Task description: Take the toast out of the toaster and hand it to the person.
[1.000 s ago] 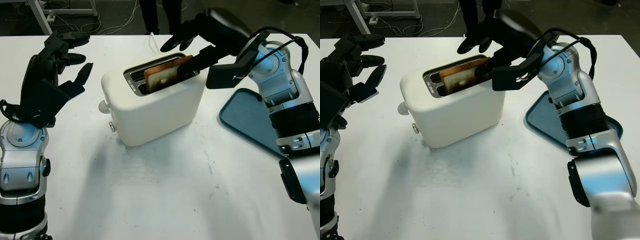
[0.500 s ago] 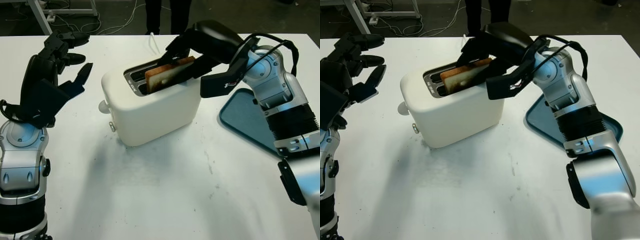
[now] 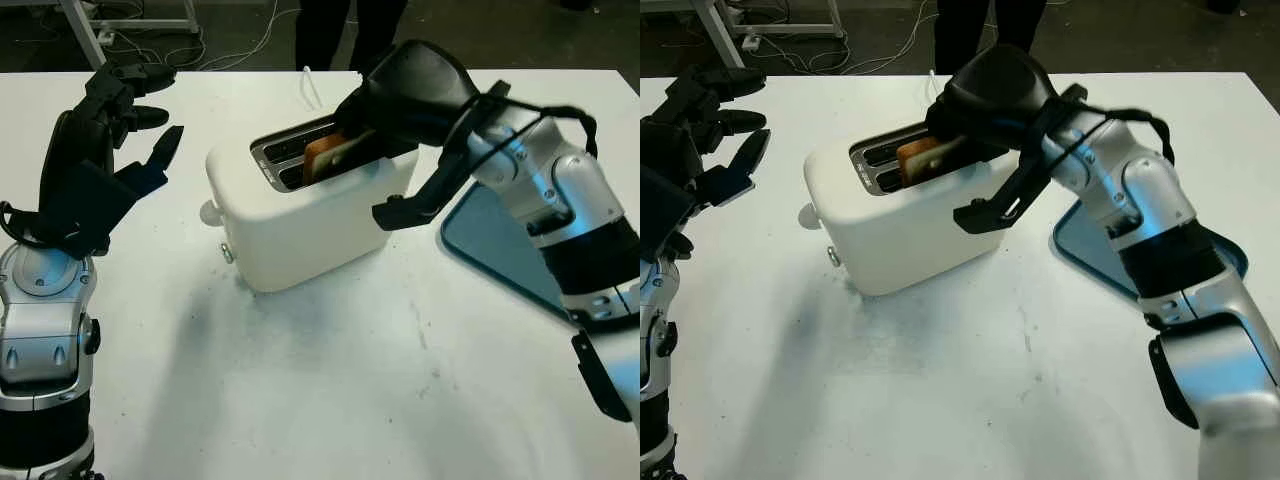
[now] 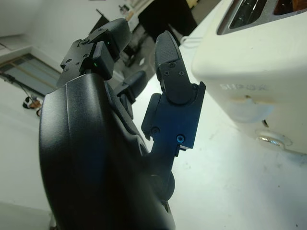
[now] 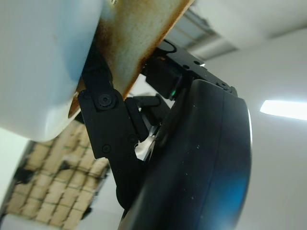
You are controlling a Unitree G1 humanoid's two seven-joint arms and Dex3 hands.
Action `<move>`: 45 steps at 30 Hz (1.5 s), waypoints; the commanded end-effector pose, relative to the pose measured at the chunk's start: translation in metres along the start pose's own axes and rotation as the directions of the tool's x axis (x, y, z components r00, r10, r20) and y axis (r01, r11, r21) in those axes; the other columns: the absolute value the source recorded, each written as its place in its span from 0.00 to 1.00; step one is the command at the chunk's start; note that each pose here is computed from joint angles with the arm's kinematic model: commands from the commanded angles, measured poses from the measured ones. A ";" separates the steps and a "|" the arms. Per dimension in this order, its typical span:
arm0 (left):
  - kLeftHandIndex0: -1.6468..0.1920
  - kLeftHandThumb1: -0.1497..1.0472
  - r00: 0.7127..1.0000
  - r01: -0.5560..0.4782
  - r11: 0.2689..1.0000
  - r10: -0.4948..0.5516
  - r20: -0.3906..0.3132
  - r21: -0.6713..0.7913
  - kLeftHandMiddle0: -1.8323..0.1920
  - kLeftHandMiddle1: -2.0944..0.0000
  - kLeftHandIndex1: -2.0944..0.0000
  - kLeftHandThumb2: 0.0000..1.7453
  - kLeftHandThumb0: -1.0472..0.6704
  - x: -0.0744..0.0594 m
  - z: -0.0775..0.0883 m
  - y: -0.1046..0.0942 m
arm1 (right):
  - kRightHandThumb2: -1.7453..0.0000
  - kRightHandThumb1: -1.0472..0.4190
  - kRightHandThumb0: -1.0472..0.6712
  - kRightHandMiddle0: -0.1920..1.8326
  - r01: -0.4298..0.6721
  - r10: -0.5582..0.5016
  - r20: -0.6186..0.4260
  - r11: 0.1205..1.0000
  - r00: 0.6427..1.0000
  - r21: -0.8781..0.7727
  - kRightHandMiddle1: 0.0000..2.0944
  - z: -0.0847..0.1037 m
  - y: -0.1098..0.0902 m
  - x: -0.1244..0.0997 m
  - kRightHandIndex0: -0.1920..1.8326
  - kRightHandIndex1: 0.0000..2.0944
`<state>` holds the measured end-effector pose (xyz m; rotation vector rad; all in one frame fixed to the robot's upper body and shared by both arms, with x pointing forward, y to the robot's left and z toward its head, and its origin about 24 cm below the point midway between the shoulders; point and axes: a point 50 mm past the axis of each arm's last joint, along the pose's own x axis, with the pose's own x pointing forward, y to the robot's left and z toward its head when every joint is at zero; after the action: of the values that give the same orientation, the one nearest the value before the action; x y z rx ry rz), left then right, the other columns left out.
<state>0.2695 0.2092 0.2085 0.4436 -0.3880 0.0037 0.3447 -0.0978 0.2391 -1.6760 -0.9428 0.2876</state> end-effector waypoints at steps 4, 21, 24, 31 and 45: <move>0.81 0.89 1.000 -0.001 1.000 0.001 0.002 0.008 0.88 0.48 0.65 0.30 0.38 -0.002 -0.001 0.001 | 0.93 0.09 0.34 0.51 0.030 -0.030 0.008 0.990 1.000 -0.139 0.81 -0.004 0.004 0.001 0.64 0.83; 0.82 0.89 1.000 0.007 1.000 -0.007 -0.008 -0.005 0.89 0.48 0.65 0.30 0.37 0.000 -0.001 0.000 | 0.82 0.09 0.37 0.44 0.093 -0.047 -0.095 0.822 0.994 0.562 0.83 -0.071 -0.044 0.022 0.56 0.83; 0.82 0.89 1.000 0.004 1.000 -0.004 -0.010 0.010 0.89 0.48 0.65 0.30 0.37 -0.001 -0.001 0.000 | 0.81 0.09 0.34 0.49 0.119 -0.057 -0.118 0.777 0.991 0.618 0.83 -0.085 -0.063 0.026 0.60 0.83; 0.81 0.89 1.000 -0.002 1.000 0.002 -0.012 0.003 0.89 0.49 0.65 0.30 0.37 -0.001 -0.002 0.000 | 0.83 0.09 0.27 0.55 0.202 -0.078 -0.210 0.711 0.975 0.674 0.83 -0.109 -0.100 0.028 0.64 0.83; 0.81 0.89 1.000 -0.018 1.000 0.018 -0.017 0.010 0.87 0.49 0.66 0.29 0.38 -0.004 -0.003 -0.001 | 0.84 0.09 0.37 0.48 0.407 0.135 -0.478 0.361 0.868 0.839 0.83 -0.145 -0.050 0.002 0.62 0.83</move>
<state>0.2698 0.2098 0.2053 0.4386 -0.3758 0.0110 0.4107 -0.1895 0.3458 -0.5614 -0.4013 0.2319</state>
